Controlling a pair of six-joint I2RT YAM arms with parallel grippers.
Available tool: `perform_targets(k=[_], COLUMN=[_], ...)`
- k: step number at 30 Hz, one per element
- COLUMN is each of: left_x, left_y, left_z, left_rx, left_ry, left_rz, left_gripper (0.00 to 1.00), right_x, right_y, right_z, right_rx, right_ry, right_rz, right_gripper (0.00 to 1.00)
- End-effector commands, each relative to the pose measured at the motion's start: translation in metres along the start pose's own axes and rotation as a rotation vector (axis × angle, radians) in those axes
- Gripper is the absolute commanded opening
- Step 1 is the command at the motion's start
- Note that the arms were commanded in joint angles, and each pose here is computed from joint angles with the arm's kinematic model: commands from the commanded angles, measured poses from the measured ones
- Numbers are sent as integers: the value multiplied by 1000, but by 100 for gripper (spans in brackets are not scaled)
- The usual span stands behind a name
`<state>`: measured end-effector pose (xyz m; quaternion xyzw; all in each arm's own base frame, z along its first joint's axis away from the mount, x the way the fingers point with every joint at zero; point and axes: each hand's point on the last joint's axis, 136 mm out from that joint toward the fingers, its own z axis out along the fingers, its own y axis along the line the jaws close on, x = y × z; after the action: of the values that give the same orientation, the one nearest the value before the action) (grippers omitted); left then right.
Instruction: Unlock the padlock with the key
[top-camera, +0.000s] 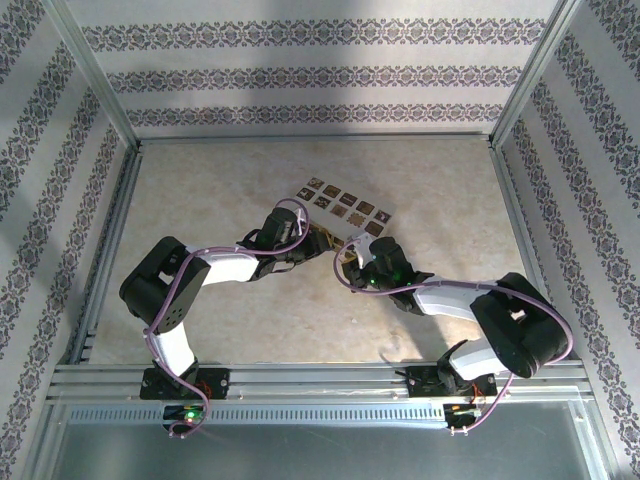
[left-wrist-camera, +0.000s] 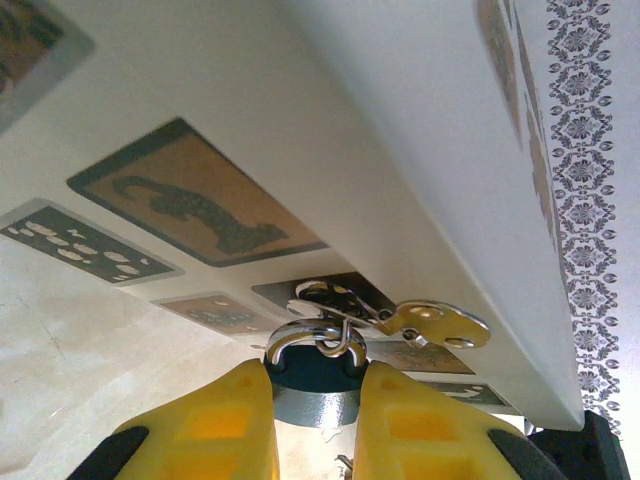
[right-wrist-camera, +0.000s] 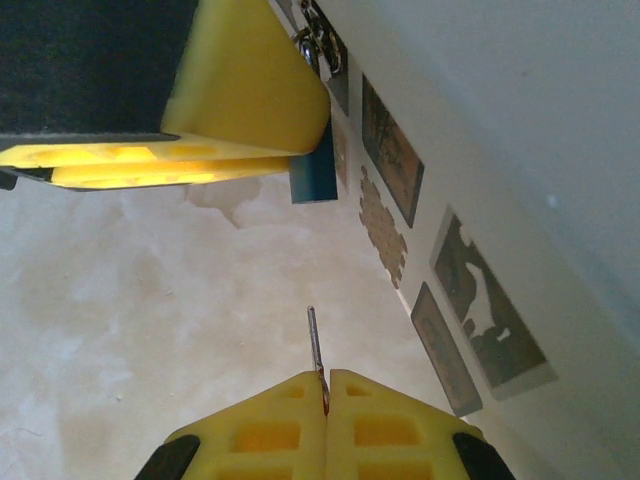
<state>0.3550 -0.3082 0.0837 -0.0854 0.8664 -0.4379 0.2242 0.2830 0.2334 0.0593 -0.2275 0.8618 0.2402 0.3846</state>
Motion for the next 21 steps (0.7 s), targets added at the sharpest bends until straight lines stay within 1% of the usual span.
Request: perform_targets(k=[1,13,21], left_x=[-10,-8,-7], left_y=[-32,-32,-31], left_z=[0,4,3], left_rx=[76,77,73], left_ry=[-29,-23,-23], left_rz=[25,22,22], left_gripper=[19,19,19], right_x=[-13,-17,-21], right_y=[1,2,-2], right_z=[3,12,12], right_rx=[10,-11,0], right_ry=[-53,-80,-103], right_rz=[2,32,45], right_gripper=[0,0,0])
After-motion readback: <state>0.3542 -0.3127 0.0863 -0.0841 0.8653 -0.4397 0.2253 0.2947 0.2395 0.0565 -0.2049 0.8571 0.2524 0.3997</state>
